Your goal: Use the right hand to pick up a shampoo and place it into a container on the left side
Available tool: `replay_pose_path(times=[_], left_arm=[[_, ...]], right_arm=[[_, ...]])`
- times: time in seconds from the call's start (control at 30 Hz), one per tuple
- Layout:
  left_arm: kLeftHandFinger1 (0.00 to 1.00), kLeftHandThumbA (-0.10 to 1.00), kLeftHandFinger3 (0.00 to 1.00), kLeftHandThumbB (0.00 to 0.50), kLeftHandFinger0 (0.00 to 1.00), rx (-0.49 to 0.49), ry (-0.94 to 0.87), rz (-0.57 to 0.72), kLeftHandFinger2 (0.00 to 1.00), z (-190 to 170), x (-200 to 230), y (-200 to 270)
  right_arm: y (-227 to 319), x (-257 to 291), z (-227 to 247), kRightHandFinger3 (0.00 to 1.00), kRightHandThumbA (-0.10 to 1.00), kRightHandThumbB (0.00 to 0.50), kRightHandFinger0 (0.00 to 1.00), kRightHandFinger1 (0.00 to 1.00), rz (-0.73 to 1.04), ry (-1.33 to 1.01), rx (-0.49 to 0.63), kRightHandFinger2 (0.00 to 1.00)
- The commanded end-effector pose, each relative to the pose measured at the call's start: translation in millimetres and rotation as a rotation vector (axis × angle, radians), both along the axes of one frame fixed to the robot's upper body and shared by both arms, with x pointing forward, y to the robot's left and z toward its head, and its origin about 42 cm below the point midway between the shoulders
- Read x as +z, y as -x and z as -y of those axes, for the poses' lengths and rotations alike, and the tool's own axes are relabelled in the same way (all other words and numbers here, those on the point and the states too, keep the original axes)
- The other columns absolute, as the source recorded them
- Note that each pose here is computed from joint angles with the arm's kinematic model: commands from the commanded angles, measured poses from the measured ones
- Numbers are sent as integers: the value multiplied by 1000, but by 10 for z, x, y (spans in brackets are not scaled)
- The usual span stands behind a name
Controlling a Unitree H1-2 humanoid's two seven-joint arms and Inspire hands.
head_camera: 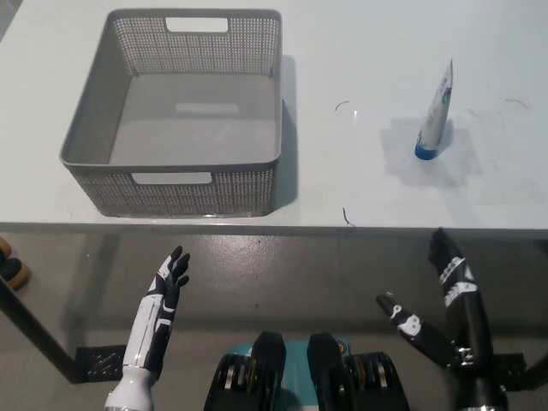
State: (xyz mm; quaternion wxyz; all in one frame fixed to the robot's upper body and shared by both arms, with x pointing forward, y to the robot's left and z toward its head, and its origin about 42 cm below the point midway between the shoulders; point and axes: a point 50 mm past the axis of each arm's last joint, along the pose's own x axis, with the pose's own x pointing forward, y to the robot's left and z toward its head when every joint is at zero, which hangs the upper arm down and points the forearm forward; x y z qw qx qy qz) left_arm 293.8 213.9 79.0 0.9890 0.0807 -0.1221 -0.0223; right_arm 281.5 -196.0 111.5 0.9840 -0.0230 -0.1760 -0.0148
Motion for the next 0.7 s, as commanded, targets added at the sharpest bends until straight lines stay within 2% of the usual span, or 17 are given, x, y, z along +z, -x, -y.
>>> replay_pose_path(times=[0.0, 0.03, 0.07, 0.1, 0.13, 0.17, 0.23, 0.27, 0.3, 0.5, 0.67], left_arm=[[1000, 1000, 1000, 245, 1000, 4, -10, 84, 1000, 4, 82, 9], [1000, 1000, 1000, 243, 1000, 4, -10, 82, 1000, 4, 75, 18], [1000, 1000, 1000, 248, 1000, 4, -14, 78, 1000, 3, 63, 33], [1000, 1000, 1000, 249, 1000, 4, -19, 78, 1000, 4, 60, 33], [1000, 1000, 1000, 252, 1000, 3, -21, 79, 1000, 7, 62, 38], [1000, 1000, 1000, 252, 1000, 7, -25, 68, 1000, 12, 27, 97], [1000, 1000, 1000, 245, 1000, 7, -25, 67, 1000, 13, 22, 103], [1000, 1000, 1000, 243, 1000, 6, -26, 51, 1000, 22, -25, 170], [1000, 1000, 1000, 244, 1000, 9, -27, 43, 1000, 23, -49, 206], [1000, 1000, 1000, 254, 1000, 13, -18, 36, 1000, 15, -69, 243], [1000, 1000, 1000, 255, 1000, 16, -27, 37, 1000, 8, -70, 261]], right_arm=[[-76, 429, 89, 1000, 961, 254, 1000, 1000, 219, 65, -44, 1000], [-103, 487, 95, 1000, 967, 289, 1000, 1000, 225, 82, -61, 1000], [-149, 559, 105, 1000, 957, 299, 1000, 1000, 222, 103, -81, 1000], [-185, 609, 120, 1000, 953, 301, 1000, 1000, 225, 123, -92, 1000], [-234, 660, 136, 1000, 956, 280, 1000, 1000, 227, 148, -108, 1000], [-268, 710, 148, 1000, 961, 328, 1000, 1000, 213, 176, -136, 1000], [-333, 768, 153, 1000, 935, 345, 1000, 1000, 206, 169, -150, 1000], [-390, 809, 166, 1000, 902, 387, 1000, 1000, 194, 152, -163, 1000], [-414, 822, 167, 1000, 899, 398, 1000, 1000, 181, 139, -165, 1000], [-840, 1000, 239, 1000, 848, 371, 1000, 1000, 155, 154, -188, 1000], [-1169, 994, 285, 1000, 858, 382, 1000, 1000, 125, 115, -166, 1000]])
